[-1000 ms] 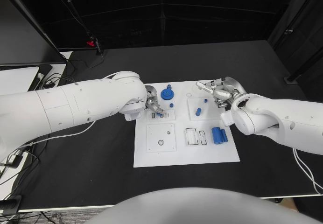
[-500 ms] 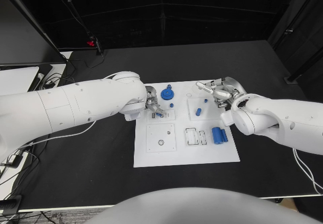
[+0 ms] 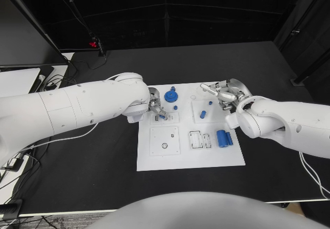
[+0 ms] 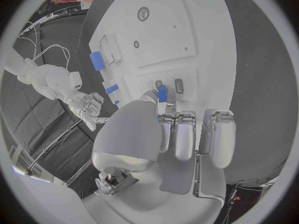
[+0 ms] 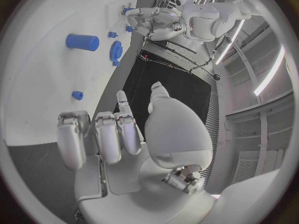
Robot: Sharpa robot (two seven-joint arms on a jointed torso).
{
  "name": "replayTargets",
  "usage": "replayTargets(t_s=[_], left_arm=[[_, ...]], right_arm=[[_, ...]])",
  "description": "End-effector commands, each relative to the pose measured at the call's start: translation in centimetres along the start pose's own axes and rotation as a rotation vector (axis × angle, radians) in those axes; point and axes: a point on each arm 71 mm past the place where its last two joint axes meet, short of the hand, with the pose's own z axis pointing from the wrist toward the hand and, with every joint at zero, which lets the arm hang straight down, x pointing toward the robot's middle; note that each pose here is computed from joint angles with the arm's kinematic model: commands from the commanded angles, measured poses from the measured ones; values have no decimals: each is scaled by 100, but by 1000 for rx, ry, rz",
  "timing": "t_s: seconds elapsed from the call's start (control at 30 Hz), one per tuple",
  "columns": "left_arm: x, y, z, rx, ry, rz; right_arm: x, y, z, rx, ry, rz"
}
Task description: Assemble the parts on the task board
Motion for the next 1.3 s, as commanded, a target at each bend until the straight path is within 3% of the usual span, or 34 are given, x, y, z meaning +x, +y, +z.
replayTargets(t_s=[0.03, 0.57, 1.3], left_arm=[[12, 2, 4, -6, 14, 15], [50, -27, 8, 5, 44, 23], [41, -34, 34, 1, 41, 19]], right_arm=[[6, 15, -2, -9, 6, 1], [9, 17, -2, -10, 5, 2], [13, 18, -2, -10, 7, 2]])
